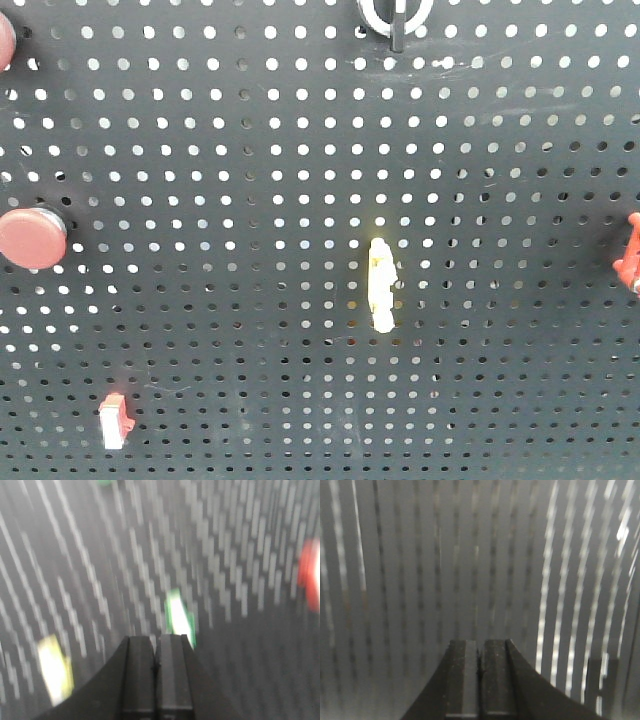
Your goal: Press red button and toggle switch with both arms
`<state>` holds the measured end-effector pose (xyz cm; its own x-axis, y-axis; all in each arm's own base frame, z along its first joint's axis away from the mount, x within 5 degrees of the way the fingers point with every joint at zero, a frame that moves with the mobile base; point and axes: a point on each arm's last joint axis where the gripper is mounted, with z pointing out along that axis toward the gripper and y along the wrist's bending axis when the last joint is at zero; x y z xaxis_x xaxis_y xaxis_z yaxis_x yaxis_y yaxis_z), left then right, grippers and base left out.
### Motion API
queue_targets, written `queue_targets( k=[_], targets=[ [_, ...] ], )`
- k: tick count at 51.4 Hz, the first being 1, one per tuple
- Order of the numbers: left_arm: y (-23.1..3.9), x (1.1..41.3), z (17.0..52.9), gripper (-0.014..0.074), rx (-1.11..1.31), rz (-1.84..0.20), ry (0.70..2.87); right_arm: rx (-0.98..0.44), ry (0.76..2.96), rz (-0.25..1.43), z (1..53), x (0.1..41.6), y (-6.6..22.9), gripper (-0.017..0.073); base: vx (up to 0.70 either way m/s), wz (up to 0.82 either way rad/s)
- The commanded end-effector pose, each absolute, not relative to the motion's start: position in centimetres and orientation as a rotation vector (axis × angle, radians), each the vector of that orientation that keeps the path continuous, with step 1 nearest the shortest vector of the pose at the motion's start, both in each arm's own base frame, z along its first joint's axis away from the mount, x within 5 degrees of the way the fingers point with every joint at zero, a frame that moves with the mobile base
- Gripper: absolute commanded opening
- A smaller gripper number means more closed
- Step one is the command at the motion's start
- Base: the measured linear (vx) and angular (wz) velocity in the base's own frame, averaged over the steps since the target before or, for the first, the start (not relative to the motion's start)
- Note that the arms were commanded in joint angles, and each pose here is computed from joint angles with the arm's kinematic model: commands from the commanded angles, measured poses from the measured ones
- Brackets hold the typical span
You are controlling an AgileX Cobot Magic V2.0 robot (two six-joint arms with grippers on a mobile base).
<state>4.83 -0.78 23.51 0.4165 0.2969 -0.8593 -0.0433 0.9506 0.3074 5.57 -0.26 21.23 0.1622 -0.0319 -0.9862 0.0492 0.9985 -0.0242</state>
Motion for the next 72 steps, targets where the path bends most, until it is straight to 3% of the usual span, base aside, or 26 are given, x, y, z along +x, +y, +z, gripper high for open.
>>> queue_targets(
  k=[1, 7, 14, 26, 35, 50, 72],
  targets=[
    [-1.1, 3.8, 24.6, 0.0002, 0.238, 0.179, 0.903, 0.021, 1.259, -0.051, 23.5, 4.9, -0.3, -0.0003, 0.00, 0.00],
    [-1.4, 2.5, 26.0, 0.0002, 0.228, 0.153, 0.698, 0.029, 1.210, -0.036, 26.2, 4.3, -0.2, -0.0003, 0.00, 0.00],
    [-1.3, 1.5, 29.1, 0.0002, 0.177, 0.052, 0.645, -0.005, 1.129, -0.077, 31.3, 3.4, -0.1, -0.0003, 0.00, 0.00],
    [-0.5, 0.2, 37.4, 0.0002, 0.077, 0.011, 0.833, -0.058, 1.092, -0.151, 38.9, 3.9, -0.1, -0.0003, 0.00, 0.00],
    [-0.1, 2.3, 42.2, 0.0002, 0.040, 0.037, 1.030, -0.059, 1.164, -0.148, 41.5, 7.0, -0.2, -0.0003, 0.00, 0.00],
    [0.0, 7.8, 42.1, 0.0002, 0.033, 0.045, 1.263, -0.065, 1.279, -0.143, 40.6, 10.8, -0.4, -0.0003, 0.00, 0.00],
    [-0.1, 9.0, 42.3, 0.0002, 0.009, -0.009, 1.251, -0.056, 1.265, -0.133, 40.7, 10.7, -0.4, -0.0003, 0.00, 0.00]
  ],
)
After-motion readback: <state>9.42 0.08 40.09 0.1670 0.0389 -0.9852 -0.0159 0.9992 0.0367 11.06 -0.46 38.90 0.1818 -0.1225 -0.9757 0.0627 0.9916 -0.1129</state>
